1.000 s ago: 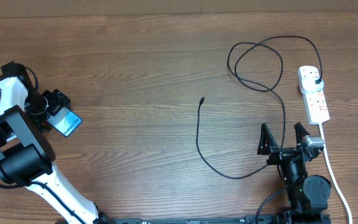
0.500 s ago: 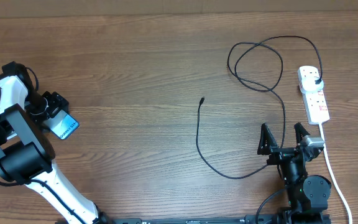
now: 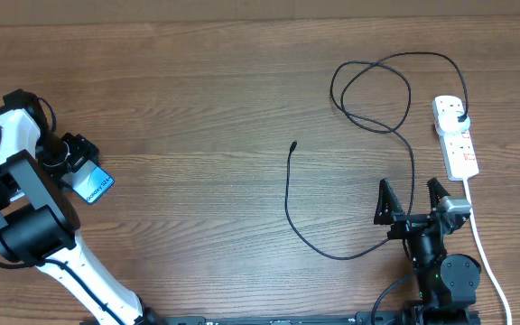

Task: Plug charger to phone and switch on socket
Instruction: 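Lift the phone with the left gripper and carry it forward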

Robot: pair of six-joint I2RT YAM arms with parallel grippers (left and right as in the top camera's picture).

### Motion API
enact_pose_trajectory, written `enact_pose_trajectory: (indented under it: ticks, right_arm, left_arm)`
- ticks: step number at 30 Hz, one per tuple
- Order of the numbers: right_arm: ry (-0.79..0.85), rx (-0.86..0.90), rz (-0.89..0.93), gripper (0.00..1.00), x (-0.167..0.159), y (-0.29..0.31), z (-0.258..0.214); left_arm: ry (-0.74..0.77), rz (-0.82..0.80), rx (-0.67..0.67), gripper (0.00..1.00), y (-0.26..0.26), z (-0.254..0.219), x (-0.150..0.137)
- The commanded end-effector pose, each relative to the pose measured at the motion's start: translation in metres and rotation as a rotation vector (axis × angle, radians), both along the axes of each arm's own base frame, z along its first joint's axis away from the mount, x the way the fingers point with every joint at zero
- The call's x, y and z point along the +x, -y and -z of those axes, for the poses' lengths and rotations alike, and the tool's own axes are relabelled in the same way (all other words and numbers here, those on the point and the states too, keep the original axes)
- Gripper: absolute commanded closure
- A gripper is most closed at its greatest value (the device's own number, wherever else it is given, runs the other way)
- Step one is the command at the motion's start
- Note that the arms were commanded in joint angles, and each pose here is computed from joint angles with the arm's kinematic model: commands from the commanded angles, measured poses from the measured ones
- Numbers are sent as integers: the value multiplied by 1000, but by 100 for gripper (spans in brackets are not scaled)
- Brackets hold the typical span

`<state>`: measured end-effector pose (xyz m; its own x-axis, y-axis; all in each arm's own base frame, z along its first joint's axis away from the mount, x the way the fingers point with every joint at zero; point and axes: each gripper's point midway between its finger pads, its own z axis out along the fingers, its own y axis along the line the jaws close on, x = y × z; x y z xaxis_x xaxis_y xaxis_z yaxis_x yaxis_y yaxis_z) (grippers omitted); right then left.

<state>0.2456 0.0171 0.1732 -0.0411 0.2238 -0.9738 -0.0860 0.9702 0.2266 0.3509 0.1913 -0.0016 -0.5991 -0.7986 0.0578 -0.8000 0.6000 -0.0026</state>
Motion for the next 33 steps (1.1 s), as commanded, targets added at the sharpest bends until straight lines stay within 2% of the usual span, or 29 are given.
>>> enact_pose_trajectory:
  ticks: [1,6,10,21,33]
  right_arm:
    - [0,2,7,0,0,1,3]
    - [0,2,7,0,0,1,3]
    - [-1,2,7,0,0,1,3]
    - [0,2,7,0,0,1,3]
    - [0,2,7,0,0,1,3]
  left_arm:
    - [-80,1,-51,18,7,29,-10]
    - [-43,11,-80,24,7,9,4]
    - [-19,21,-87,25,7,-6,14]
    - [23,86,-70,25,24,-35,42]
    - [122,211,-39,25,67,-90,86]
